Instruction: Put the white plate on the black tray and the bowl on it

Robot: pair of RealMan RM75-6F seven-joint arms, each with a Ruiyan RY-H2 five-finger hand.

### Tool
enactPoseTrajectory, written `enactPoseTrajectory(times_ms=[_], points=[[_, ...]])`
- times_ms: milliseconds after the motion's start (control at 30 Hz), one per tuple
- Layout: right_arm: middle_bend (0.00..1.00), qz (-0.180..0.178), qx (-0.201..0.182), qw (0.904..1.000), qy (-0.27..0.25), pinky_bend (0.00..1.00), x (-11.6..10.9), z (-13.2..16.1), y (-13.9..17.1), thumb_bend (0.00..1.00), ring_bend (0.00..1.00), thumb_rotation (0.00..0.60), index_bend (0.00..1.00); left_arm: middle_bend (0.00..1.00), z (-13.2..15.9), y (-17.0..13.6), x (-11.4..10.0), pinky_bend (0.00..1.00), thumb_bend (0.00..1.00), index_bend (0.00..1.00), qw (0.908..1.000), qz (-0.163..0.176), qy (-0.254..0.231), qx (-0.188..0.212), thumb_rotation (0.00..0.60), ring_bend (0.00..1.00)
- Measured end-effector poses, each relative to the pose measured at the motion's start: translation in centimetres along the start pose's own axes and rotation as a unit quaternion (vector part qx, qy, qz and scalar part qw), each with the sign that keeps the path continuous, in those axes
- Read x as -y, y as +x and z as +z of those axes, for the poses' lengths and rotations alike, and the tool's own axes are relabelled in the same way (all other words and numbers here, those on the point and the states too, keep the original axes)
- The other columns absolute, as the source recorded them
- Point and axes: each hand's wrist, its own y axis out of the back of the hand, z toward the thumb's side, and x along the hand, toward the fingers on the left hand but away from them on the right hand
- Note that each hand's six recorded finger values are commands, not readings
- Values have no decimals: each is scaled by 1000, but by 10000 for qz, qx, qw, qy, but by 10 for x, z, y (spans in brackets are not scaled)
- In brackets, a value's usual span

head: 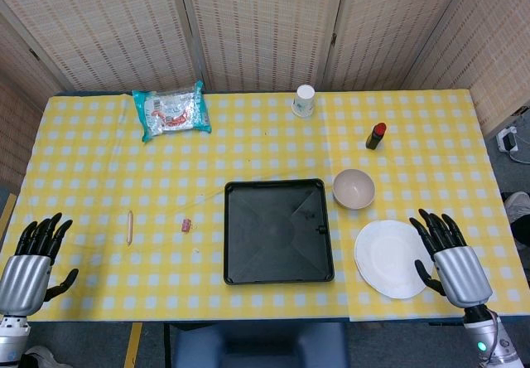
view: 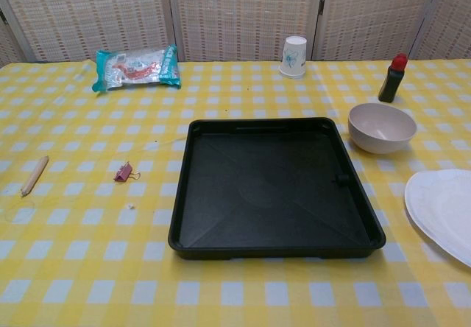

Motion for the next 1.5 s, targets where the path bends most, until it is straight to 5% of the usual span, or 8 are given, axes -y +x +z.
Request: enactPoseTrajectory(times_ms=[400,600,767,1500], points=[[0,69,-141,9999,48,0,0,-1,1,471,0,600,16,0,6,-2,-2,37,318,0,10000,55,0,65,600,49],[0,298,-533,9976,313,0,9,-10,5,471,0,600,339,0,7,0,1,38,318,0,10000,15,7,88,600,48],[0,572,-845,9928,633,0,24,-26,15,472,0,600,424,0,9,-1,2,37,318,0,9999,9,31,101,600,48],[0,1101,-678,9784,1612,0,71,-104,13,471,0,600,341,0,12,6,17,37,318,0,9996,-205,154,91,600,48]])
